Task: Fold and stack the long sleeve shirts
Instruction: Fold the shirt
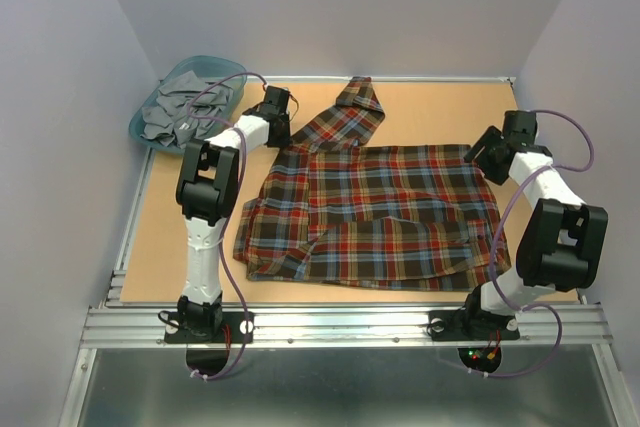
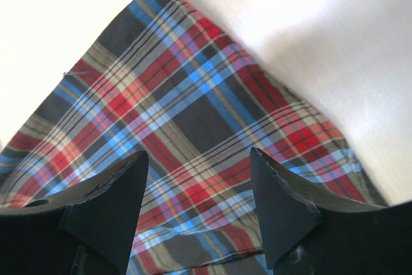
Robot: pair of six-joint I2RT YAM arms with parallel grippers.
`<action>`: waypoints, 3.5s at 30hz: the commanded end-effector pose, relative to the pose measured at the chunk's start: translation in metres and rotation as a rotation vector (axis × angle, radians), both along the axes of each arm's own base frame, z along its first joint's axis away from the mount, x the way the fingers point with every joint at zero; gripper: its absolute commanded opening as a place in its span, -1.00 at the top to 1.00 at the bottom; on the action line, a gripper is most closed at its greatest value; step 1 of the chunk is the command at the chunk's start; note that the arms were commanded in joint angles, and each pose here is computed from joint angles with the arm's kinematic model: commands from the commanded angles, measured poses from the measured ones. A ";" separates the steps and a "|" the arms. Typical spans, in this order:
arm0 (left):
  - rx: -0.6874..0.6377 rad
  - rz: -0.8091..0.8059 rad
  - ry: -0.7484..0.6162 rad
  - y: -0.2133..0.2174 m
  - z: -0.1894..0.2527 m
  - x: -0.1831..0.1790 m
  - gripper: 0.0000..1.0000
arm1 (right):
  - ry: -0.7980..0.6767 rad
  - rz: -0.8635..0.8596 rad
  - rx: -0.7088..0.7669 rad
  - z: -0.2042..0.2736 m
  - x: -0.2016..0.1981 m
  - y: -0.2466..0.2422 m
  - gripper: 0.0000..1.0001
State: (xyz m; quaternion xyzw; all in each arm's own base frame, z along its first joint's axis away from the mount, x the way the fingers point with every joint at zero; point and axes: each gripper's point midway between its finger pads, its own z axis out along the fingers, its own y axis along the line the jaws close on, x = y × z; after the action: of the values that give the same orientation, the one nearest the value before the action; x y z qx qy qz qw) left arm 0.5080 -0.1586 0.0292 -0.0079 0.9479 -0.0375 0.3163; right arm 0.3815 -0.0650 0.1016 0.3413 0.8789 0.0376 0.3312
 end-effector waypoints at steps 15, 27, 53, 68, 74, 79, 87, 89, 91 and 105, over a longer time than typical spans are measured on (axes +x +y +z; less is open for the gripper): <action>0.022 0.152 0.107 0.014 -0.023 -0.020 1.00 | -0.145 0.365 -0.206 0.020 0.111 -0.016 -0.31; 0.010 0.170 0.080 0.017 -0.010 -0.015 1.00 | -0.076 0.479 -0.206 -0.024 0.120 -0.014 -0.32; 0.027 0.231 0.075 0.046 -0.012 -0.006 1.00 | -0.017 0.605 -0.159 -0.073 0.121 -0.003 0.54; -0.049 0.330 -0.074 0.064 0.044 0.020 1.00 | -0.137 0.489 -0.306 0.006 0.152 -0.030 0.99; -0.044 0.343 -0.098 0.068 0.049 0.023 1.00 | -0.143 0.479 -0.315 0.010 0.154 -0.032 0.99; -0.051 0.332 -0.142 0.069 0.069 0.026 1.00 | -0.185 0.479 -0.316 0.030 0.153 -0.028 0.99; -0.073 0.308 -0.230 0.071 0.106 0.015 1.00 | -0.183 0.443 -0.302 0.037 0.129 -0.025 0.99; -0.075 0.301 -0.233 0.071 0.109 0.012 1.00 | -0.180 0.417 -0.291 0.037 0.123 -0.025 0.99; -0.075 0.297 -0.232 0.072 0.111 0.007 1.00 | -0.165 0.406 -0.277 0.031 0.116 -0.023 0.99; -0.035 0.315 -0.216 0.087 0.111 -0.033 1.00 | -0.156 0.255 -0.214 0.032 0.065 -0.018 0.99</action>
State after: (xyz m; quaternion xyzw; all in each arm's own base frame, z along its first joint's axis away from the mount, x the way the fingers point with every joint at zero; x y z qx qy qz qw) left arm 0.4793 -0.0955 0.1047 -0.1454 0.9138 -0.0342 0.3777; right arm 0.4523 -0.0696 0.1118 0.1485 0.9071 0.0392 0.3918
